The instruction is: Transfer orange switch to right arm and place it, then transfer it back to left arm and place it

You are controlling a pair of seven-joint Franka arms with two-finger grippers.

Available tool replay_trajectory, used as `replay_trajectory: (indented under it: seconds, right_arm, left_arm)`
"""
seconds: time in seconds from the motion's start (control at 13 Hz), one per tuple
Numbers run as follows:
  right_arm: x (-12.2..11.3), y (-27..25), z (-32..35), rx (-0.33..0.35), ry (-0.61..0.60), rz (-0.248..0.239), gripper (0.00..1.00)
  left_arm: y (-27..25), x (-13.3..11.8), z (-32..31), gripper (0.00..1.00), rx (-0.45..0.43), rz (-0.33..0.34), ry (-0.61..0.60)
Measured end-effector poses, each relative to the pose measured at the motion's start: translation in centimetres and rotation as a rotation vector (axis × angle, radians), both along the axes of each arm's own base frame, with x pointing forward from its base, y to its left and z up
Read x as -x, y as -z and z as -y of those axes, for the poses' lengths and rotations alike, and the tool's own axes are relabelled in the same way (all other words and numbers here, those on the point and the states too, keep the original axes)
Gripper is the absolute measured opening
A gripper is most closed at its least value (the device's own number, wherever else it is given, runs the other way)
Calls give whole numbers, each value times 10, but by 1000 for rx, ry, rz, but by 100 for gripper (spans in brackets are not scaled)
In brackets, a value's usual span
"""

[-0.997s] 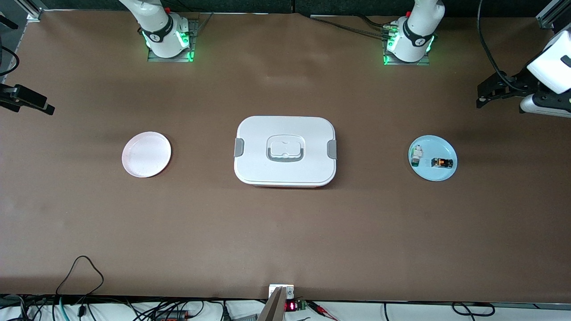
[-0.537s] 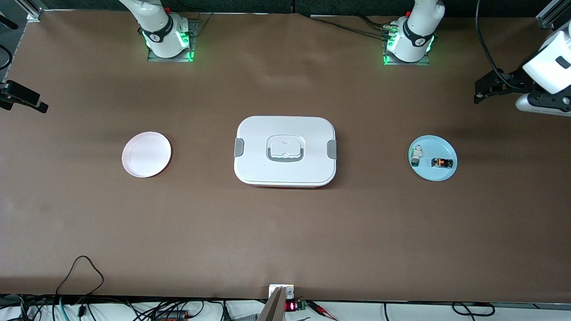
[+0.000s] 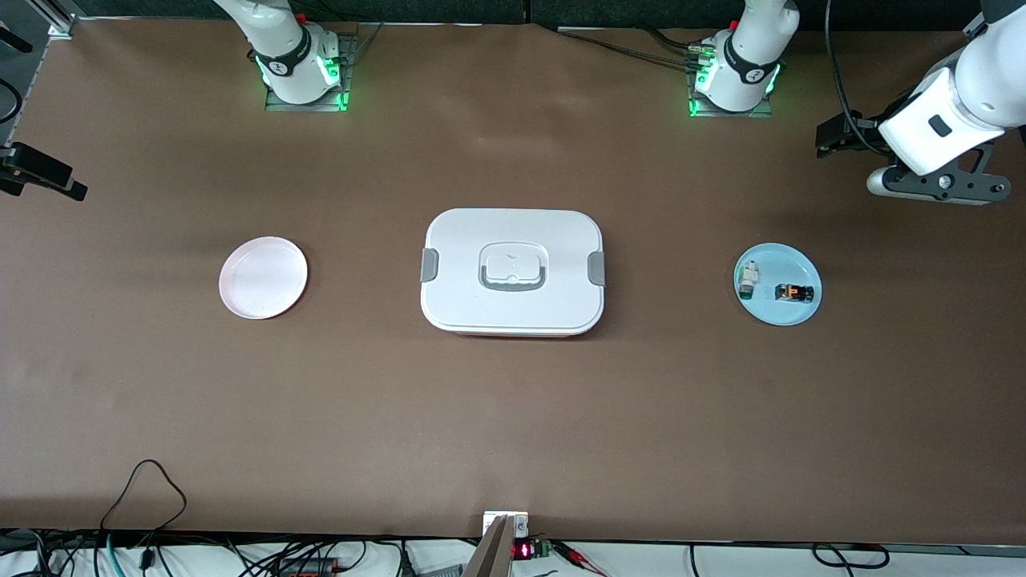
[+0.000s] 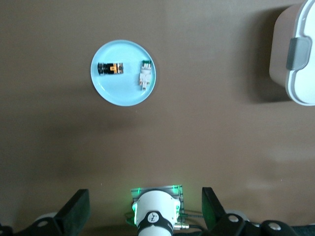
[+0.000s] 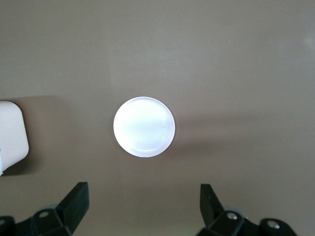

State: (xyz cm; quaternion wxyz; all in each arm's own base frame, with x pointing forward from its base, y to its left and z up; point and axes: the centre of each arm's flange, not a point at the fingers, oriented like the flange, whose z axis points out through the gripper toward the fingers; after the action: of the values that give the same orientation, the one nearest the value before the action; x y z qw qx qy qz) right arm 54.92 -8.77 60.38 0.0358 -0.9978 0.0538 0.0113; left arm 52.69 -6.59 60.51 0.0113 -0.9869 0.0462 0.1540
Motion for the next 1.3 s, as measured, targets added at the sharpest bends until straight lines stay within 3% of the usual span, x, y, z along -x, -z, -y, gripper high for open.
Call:
replay_trajectory:
  seconds: [0.23,0.54,0.92,1.3]
  right_arm:
    - [1,0,1,8,0,-4,100]
    - [2,0,3,53,-8,-19,100]
    - [2,0,4,56,-8,-21,100]
    - [2,0,4,56,-8,-22,100]
  left_arm:
    - [15,0,-10,100,-6,-71,-17]
    - [73,-33,-40,100,4,-108,-71]
    - [155,-48,-55,100,-5,-67,-90]
    - [259,-36,-82,100,-13,42,-117]
